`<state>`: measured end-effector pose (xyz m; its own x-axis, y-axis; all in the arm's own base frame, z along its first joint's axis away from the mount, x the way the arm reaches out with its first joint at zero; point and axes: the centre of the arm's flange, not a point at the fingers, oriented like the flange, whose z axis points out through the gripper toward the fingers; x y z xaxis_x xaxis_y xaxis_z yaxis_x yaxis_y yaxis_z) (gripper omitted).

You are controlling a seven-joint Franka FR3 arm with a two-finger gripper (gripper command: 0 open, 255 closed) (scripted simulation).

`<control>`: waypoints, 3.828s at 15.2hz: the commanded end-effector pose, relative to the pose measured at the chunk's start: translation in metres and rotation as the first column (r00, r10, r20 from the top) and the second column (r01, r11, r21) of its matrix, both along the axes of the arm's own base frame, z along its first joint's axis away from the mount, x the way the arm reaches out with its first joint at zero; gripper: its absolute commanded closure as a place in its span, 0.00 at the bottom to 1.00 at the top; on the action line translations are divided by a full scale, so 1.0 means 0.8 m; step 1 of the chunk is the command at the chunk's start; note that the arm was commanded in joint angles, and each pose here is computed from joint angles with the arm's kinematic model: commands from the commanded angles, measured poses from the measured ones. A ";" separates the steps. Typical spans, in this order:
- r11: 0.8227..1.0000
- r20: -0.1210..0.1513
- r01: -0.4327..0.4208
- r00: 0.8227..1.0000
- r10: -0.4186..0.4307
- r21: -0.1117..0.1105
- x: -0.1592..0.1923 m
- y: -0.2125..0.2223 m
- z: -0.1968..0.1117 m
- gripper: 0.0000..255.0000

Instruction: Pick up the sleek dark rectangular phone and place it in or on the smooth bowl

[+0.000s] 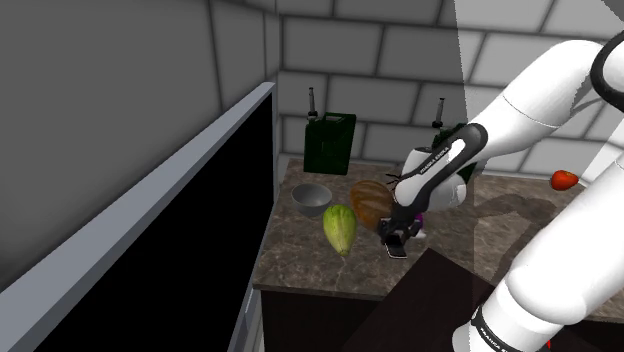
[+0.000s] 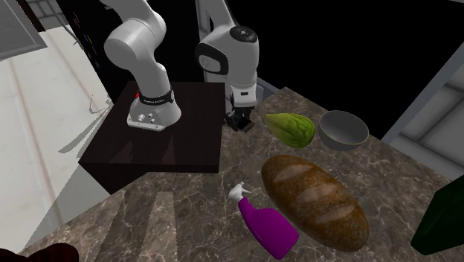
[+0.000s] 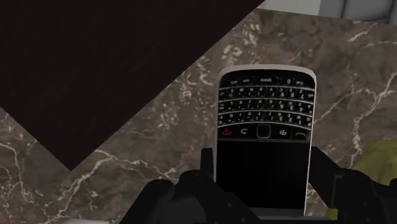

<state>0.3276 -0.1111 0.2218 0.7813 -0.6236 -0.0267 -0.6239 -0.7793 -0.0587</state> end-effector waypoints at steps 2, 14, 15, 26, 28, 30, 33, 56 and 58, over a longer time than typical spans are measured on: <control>1.000 -0.001 0.000 1.000 0.000 -0.001 -0.001 0.001 0.020 1.00; 1.000 -0.001 0.000 1.000 0.000 -0.001 0.032 0.001 0.085 1.00; 1.000 -0.001 0.000 1.000 0.000 -0.001 0.049 0.001 0.086 1.00; 1.000 -0.001 0.000 1.000 0.000 -0.001 0.230 0.001 0.088 1.00; 1.000 -0.001 0.000 1.000 0.000 -0.001 0.263 0.001 0.089 1.00; 1.000 -0.001 0.000 1.000 0.000 -0.001 0.296 0.001 0.089 1.00; 1.000 -0.001 0.000 1.000 0.000 -0.001 0.346 0.001 0.090 1.00; 1.000 -0.001 0.000 1.000 0.000 -0.001 0.495 0.001 0.000 1.00; 1.000 -0.001 0.000 1.000 0.000 -0.001 0.495 0.001 -0.003 1.00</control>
